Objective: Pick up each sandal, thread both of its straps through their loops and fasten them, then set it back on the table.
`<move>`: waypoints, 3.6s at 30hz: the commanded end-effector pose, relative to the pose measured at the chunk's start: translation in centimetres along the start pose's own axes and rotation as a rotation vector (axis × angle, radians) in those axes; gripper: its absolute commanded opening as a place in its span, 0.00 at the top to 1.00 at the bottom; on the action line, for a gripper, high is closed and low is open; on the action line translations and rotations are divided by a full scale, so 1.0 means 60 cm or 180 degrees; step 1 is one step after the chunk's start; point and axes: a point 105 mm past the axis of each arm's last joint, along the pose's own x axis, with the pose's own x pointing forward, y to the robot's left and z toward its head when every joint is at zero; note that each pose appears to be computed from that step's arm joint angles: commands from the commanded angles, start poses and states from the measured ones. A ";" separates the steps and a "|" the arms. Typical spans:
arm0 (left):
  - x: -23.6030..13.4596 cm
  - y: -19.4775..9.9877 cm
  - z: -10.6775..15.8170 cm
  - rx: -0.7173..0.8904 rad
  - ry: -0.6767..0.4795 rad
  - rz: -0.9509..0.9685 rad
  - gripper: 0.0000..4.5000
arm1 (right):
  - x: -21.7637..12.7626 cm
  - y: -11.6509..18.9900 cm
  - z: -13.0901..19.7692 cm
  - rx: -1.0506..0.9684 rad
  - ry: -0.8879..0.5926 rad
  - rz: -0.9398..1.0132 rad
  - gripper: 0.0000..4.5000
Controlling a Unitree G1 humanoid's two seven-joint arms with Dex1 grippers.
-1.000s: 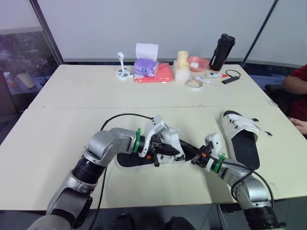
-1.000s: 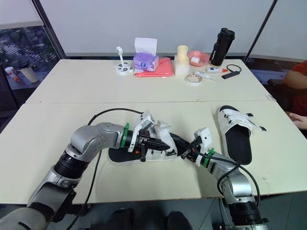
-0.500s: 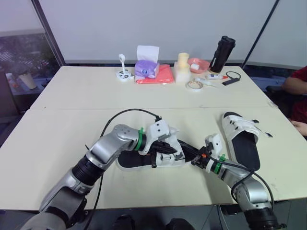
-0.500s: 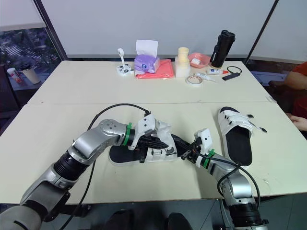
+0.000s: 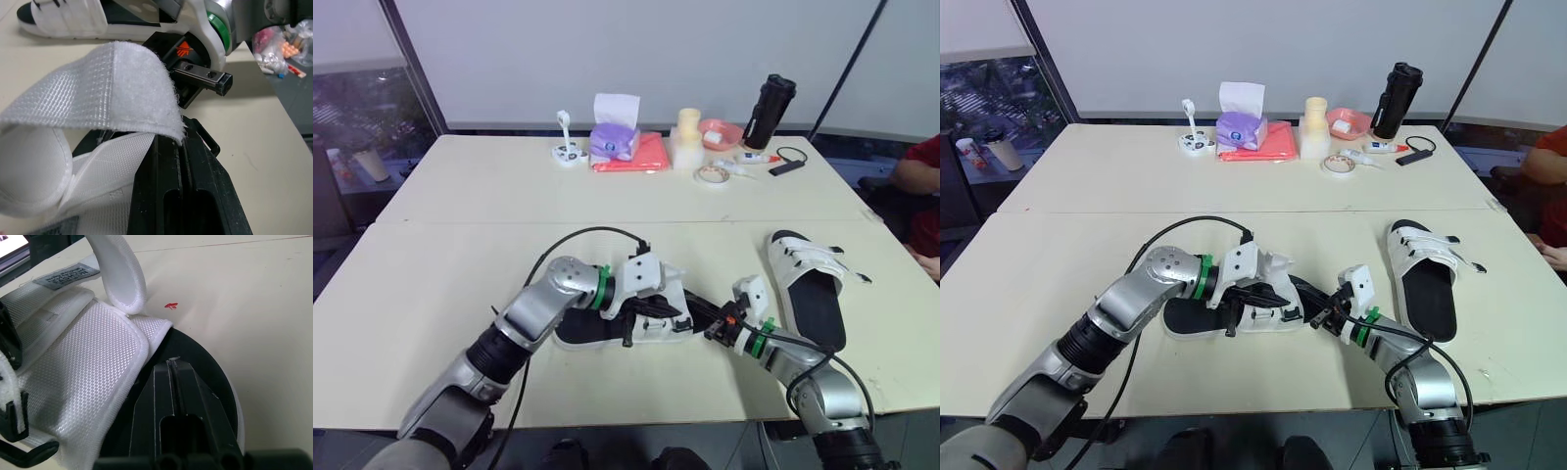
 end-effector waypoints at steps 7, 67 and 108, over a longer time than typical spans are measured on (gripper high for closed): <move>0.004 -0.005 -0.032 0.0454 0.0404 -0.0290 0.99 | -0.020 0.021 -0.105 0.0472 0.0652 -0.0061 1.00; -0.022 -0.002 0.042 -0.1887 -0.0575 0.0262 0.24 | -0.027 0.049 -0.123 0.0639 0.0723 -0.0048 1.00; 0.012 -0.016 0.000 -0.3682 -0.0964 0.0340 1.00 | -0.019 0.042 -0.121 0.0607 0.0720 -0.0044 1.00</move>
